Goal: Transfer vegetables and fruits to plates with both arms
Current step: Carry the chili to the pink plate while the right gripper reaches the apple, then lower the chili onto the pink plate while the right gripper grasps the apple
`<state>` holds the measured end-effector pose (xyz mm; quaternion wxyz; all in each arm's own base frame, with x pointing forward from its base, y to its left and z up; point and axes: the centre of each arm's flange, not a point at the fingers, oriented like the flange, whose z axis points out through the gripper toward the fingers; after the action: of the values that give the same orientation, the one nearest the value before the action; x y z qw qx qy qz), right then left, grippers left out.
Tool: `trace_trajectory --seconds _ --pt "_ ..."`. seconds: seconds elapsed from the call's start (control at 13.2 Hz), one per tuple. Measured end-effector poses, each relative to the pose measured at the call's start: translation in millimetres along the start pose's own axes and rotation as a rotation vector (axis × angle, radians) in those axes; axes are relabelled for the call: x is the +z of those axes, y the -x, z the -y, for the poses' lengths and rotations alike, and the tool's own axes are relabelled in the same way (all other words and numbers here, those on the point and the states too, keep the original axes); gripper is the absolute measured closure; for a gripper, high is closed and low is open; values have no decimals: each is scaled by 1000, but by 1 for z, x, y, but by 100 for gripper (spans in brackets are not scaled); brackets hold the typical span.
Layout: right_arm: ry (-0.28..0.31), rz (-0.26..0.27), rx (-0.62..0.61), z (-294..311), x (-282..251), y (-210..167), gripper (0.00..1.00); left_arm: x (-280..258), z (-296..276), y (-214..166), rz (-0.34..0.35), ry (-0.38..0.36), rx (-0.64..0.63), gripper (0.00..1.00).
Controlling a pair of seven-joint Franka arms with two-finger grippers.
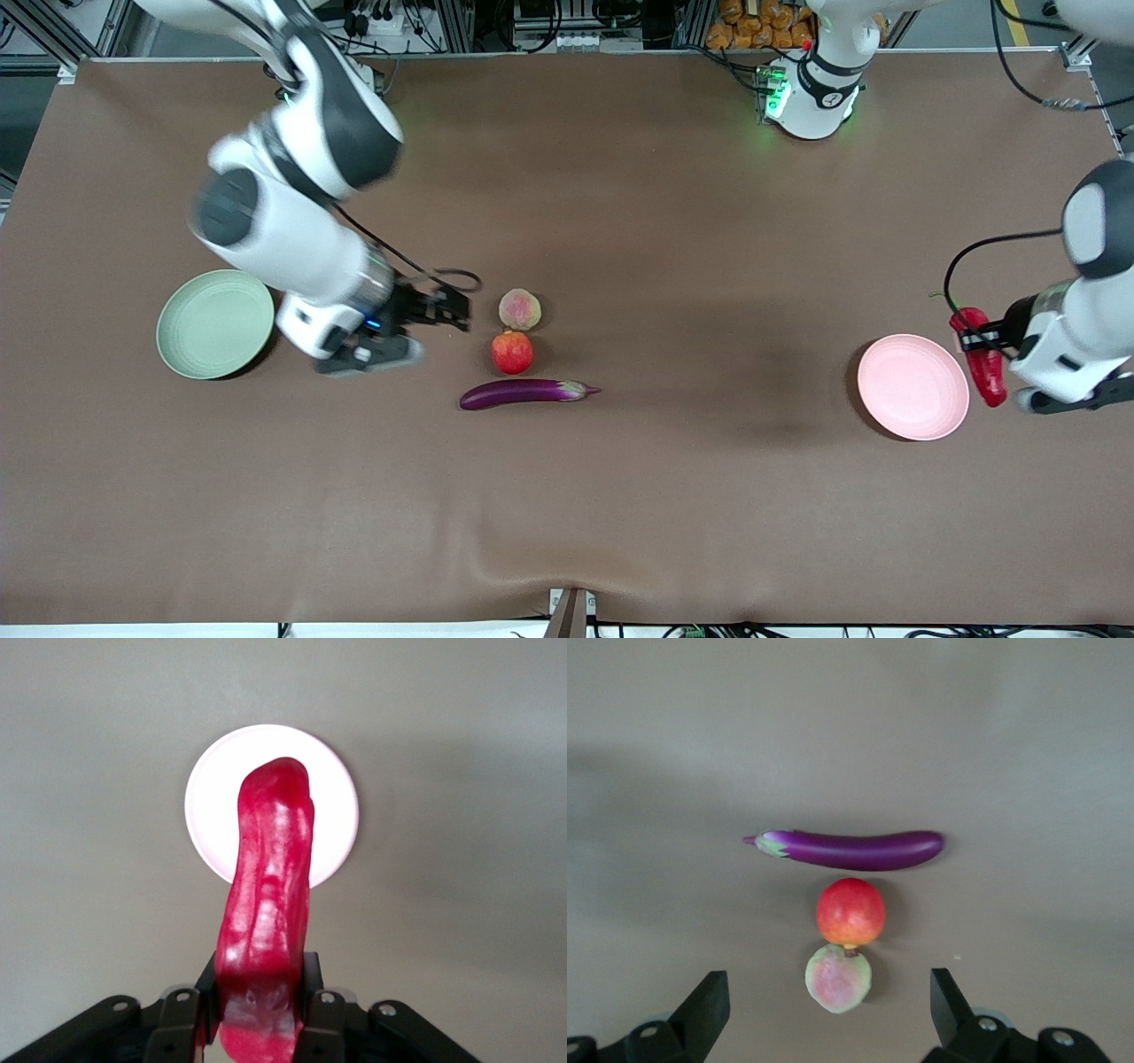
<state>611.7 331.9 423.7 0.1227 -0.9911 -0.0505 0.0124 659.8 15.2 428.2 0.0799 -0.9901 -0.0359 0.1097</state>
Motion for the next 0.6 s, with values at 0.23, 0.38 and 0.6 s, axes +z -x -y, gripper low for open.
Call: trace_trajectory --seconds 0.23,0.38,0.6 --pt "71 98 19 10 80 6 0 58 2 -25 51 -28 51 63" --pt "95 146 32 12 120 11 0 98 9 -45 39 -15 47 63" --pt "101 137 5 36 187 22 0 146 16 -66 17 5 40 63"
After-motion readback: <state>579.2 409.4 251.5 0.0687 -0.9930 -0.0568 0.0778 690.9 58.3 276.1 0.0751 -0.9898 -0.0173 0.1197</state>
